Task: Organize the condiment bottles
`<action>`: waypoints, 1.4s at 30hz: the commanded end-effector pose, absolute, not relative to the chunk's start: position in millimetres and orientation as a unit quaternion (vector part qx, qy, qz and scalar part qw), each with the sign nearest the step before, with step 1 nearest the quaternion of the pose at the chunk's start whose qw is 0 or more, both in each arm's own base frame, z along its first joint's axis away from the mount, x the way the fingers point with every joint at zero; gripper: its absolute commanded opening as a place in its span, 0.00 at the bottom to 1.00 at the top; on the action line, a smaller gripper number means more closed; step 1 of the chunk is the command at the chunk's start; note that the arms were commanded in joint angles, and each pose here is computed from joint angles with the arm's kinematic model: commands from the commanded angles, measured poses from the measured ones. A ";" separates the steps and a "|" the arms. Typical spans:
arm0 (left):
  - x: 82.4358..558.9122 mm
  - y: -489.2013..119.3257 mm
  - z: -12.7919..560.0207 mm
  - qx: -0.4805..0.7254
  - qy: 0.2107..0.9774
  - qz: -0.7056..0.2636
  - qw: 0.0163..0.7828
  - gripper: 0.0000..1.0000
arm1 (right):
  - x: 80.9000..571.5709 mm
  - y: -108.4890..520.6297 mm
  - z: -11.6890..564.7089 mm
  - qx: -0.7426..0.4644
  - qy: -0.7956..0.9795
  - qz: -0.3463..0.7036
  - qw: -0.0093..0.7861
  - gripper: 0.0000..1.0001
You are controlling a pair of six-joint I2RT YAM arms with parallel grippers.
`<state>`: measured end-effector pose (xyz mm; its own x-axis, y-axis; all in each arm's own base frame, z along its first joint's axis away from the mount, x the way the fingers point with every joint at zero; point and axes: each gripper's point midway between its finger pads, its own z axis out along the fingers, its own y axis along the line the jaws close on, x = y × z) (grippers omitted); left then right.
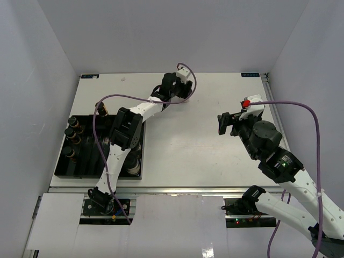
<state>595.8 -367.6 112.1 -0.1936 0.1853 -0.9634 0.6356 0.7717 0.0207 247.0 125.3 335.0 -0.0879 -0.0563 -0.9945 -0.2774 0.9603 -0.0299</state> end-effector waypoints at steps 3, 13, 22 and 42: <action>581.2 -329.8 268.1 0.206 0.698 -0.150 0.670 0.00 | 245.3 127.0 353.8 -0.104 0.711 0.106 0.687 0.96; 487.6 -240.9 318.4 0.139 0.709 -0.094 0.685 0.00 | 229.7 135.8 354.8 -0.115 0.704 0.160 0.683 0.97; 402.9 -160.9 294.8 0.034 0.725 -0.065 0.685 0.00 | 215.6 141.9 359.1 -0.133 0.699 0.196 0.675 0.97; 393.7 -111.9 230.5 -0.054 0.739 -0.022 0.672 0.00 | 198.7 133.5 361.2 -0.132 0.699 0.215 0.669 0.97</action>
<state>391.1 -121.6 210.6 -0.1870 -0.0436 -0.9814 0.0048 0.9990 -0.0453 200.6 135.4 344.9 -0.0989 0.0715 -0.9925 -0.4690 0.8764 0.1099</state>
